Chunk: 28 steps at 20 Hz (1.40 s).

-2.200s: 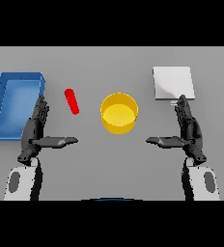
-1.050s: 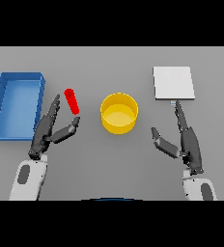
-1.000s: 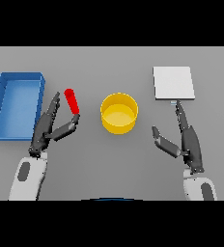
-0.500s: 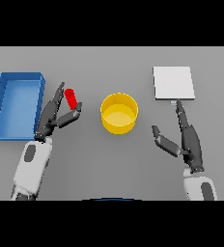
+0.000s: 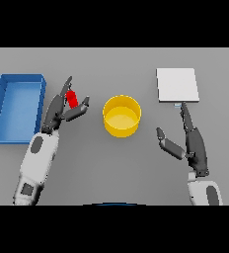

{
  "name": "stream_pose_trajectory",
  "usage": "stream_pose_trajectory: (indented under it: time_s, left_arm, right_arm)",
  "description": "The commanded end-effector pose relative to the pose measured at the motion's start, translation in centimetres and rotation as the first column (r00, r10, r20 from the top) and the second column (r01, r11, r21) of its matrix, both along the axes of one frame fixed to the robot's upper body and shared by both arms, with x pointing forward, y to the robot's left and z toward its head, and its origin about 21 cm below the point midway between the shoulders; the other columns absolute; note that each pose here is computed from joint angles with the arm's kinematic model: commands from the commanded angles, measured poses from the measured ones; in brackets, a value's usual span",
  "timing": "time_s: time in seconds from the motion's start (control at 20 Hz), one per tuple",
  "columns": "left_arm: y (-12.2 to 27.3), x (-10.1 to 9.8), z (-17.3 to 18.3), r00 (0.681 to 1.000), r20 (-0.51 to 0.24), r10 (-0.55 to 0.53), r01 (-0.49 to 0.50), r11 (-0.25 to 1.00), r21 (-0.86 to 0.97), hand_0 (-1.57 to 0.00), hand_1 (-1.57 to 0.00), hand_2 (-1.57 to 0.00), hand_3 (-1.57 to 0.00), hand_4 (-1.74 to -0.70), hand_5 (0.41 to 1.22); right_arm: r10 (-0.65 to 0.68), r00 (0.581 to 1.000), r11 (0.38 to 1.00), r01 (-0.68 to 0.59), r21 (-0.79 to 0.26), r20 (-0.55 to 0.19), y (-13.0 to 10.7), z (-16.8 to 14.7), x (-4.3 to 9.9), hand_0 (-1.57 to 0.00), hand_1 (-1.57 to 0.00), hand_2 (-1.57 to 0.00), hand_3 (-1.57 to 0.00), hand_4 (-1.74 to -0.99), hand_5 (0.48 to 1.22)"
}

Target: Pick up the red beaker and tilt it to pour out 1 green nut into yellow bowl. Pick up the yellow bowl and place it on the metallic measuring scale.

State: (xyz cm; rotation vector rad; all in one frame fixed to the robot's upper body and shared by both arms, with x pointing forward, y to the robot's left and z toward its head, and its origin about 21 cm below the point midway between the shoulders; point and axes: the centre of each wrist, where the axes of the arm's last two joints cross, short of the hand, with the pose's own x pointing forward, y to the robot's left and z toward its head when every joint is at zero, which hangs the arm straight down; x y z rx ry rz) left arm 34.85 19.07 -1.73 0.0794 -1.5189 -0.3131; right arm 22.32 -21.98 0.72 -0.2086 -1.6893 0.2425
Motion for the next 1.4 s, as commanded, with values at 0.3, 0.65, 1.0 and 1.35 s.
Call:
stream_pose_trajectory:
  time_s: [0.3, 0.65, 1.0, 1.35]
  left_arm:
    - [-0.9, 1.2, -0.8, 0.999, 0.005, 0.048, -0.048, 0.995, -0.085, -0.29, -0.33, -0.36, -0.29, -1.45, 0.783]
    - [-1.5, 1.7, -0.6, 0.999, -0.006, 0.035, -0.036, 0.999, -0.005, -1.27, -1.29, -1.30, -1.19, -1.54, 1.129]
    - [-2.3, 1.8, 0.5, 0.994, 0.072, 0.079, -0.072, 0.993, -0.096, -1.51, -1.51, -1.51, -1.49, -1.66, 1.128]
    - [-2.7, 2.1, 4.7, 0.984, 0.176, -0.002, -0.007, 0.999, 0.049, -1.56, -1.56, -1.56, -1.55, -1.72, 1.117]
  right_arm:
    - [-0.004, 1.000, 1.000, 0.004, -0.014, -0.002, -0.3, -0.2, -0.2, 0.00, 0.00, 0.00, 0.00, -1.258, 0.644]
    - [-0.006, 1.000, 1.000, 0.006, -0.002, 0.008, -0.2, 0.0, -0.2, 0.00, 0.00, 0.00, 0.00, -1.254, 0.644]
    - [-0.015, 1.000, 1.000, 0.015, -0.006, 0.005, -0.3, 0.2, -0.3, 0.00, 0.00, 0.00, 0.00, -1.258, 0.646]
    - [-0.005, 1.000, 1.000, 0.005, -0.025, 0.014, -0.1, 0.2, -0.7, 0.00, 0.00, 0.00, 0.00, -1.261, 0.661]
